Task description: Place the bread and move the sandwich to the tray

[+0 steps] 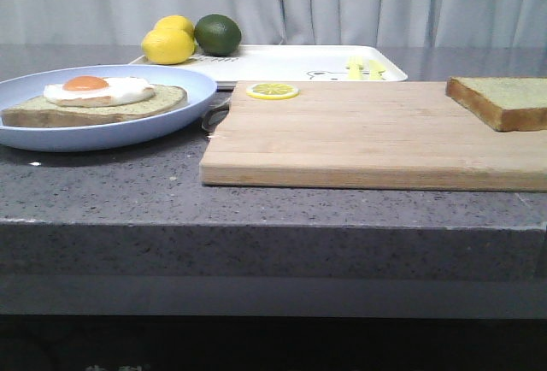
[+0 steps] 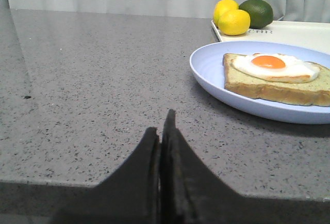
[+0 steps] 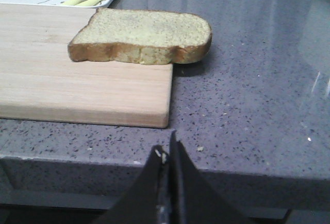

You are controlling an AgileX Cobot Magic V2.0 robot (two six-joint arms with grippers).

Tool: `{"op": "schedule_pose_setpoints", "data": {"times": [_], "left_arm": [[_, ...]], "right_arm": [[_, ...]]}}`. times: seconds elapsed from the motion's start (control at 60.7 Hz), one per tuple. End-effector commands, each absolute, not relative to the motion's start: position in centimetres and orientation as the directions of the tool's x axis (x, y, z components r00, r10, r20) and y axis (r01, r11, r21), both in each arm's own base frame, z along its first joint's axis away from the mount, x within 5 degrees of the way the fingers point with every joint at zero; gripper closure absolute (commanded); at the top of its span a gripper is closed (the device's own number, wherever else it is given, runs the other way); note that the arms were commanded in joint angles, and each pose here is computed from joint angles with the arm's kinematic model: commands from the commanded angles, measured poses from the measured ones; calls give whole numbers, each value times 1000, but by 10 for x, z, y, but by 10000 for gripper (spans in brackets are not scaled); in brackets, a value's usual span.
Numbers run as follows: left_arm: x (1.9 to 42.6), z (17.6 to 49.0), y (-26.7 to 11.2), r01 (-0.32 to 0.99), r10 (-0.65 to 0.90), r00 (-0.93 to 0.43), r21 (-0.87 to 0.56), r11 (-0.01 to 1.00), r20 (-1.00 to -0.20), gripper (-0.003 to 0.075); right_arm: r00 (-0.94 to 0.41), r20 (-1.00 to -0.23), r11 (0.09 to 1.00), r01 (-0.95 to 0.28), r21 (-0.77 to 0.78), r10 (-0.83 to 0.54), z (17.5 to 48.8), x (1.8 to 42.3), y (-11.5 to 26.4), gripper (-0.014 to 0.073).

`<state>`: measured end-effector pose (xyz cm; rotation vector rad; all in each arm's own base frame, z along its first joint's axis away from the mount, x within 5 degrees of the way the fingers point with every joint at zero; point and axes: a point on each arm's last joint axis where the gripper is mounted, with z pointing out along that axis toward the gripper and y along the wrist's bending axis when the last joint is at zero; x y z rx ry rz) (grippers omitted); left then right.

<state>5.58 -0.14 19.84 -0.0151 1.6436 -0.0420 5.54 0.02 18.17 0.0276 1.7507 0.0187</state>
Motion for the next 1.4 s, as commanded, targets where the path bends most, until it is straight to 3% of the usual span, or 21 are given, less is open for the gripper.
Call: {"op": "schedule_pose_setpoints", "data": {"times": [0.0, 0.28, 0.412, 0.61, 0.709, 0.824, 1.005, 1.17, 1.302, 1.385], "left_arm": [[55, 206, -1, 12, -47, 29, -47, 999, -998, 738], [55, 210, 0, 11, -48, 75, -47, 999, -996, 738], [53, 222, 1, 12, -108, 208, -107, 994, -972, 738], [45, 247, 4, 9, -114, 435, -122, 993, -893, 738], [41, 269, 4, 21, -130, 456, -136, 990, -880, 738], [44, 310, 2, 34, -135, 383, -133, 991, -914, 738], [84, 346, -1, 33, -134, 126, -130, 991, -983, 738], [120, 355, -2, 21, -126, 8, -126, 992, -992, 738], [128, 354, -2, 16, -126, -5, -126, 992, -992, 738], [128, 354, -2, 16, -124, -3, -124, 992, -992, 735]], "right_arm": [[-70, -997, 1000, 14, 16, 17, 192, 55, -1, 704], [-6, -1000, 1000, 14, 16, 16, 198, 55, -1, 704], [93, -996, 1000, 15, 16, 14, 210, 54, -1, 704], [213, -977, 1000, 14, 15, 12, 251, 45, -1, 704], [245, -970, 1000, 12, 15, 11, 283, 38, -1, 704], [185, -983, 1000, 10, 14, 12, 321, 43, 0, 704], [25, -1000, 1000, 10, 15, 14, 359, 75, -1, 704], [-45, -999, 1000, 11, 15, 15, 367, 101, -1, 704], [-52, -999, 1000, 11, 15, 16, 366, 105, -1, 699], [-52, -999, 1000, 11, 15, 16, 366, 105, -1, 652]]}}
